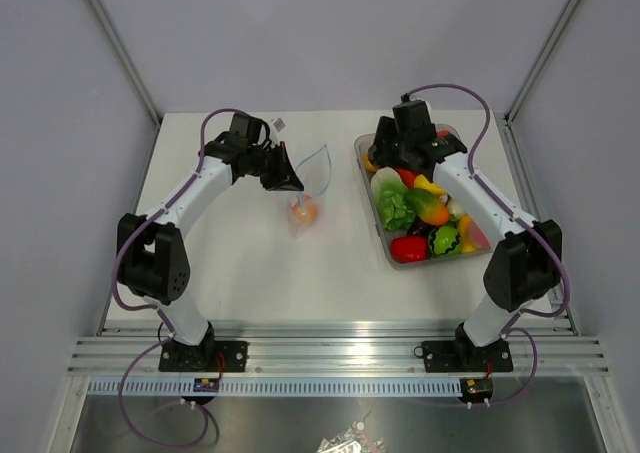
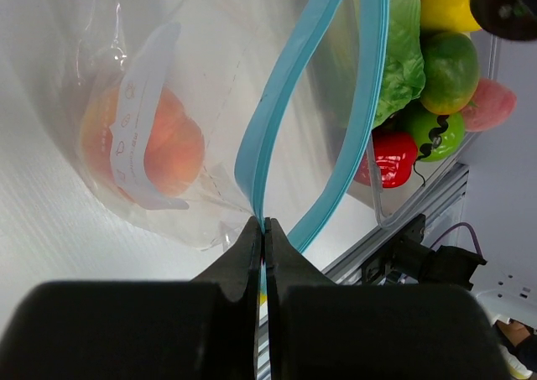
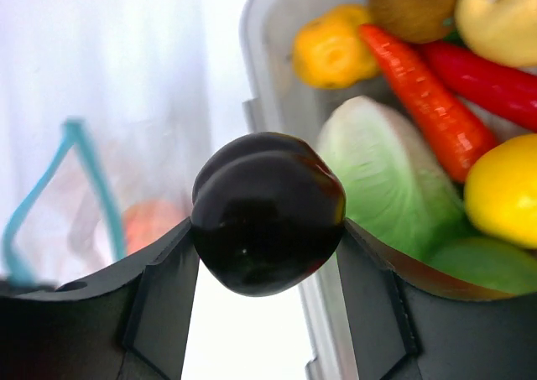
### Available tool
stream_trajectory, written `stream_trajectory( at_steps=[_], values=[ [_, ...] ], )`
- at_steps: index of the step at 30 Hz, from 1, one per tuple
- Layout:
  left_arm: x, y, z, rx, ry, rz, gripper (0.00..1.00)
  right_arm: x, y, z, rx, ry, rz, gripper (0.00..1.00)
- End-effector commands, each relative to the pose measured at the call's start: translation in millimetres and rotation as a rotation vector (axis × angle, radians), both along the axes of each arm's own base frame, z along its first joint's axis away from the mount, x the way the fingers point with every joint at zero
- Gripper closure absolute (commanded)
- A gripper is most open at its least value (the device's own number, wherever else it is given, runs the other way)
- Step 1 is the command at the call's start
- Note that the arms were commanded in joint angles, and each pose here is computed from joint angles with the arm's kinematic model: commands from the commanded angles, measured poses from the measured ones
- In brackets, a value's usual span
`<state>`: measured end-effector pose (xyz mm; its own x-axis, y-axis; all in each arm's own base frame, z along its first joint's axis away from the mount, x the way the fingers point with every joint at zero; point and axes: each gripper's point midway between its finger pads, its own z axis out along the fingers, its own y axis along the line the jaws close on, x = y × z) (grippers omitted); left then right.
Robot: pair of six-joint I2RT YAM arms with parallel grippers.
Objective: Place the food in the zip-top bag and seal the zipper
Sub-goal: Pick up the fake fruit from the bin, then place the fake fruit in the zipper food storage bag.
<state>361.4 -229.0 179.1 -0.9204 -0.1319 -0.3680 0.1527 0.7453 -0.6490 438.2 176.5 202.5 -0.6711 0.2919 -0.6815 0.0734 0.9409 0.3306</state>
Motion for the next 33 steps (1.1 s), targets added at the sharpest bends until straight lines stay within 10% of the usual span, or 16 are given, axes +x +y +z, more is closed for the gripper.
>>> stream_trajectory(
  at_steps=[1,25,29,33],
  values=[
    [11,-4,3,-0.006,-0.044,0.001,1.0,-28,26,27,-0.02,-0.064,0.069,0.47],
    [4,-1,10,0.0,-0.048,-0.005,1.0,-46,169,38,0.074,-0.063,0.381,0.41],
    [4,-1,11,-0.001,-0.052,-0.006,1.0,-43,167,31,0.048,-0.047,0.371,0.11],
    [4,-1,12,-0.006,-0.054,-0.008,1.0,-42,165,39,0.042,-0.068,0.361,0.04]
  ],
)
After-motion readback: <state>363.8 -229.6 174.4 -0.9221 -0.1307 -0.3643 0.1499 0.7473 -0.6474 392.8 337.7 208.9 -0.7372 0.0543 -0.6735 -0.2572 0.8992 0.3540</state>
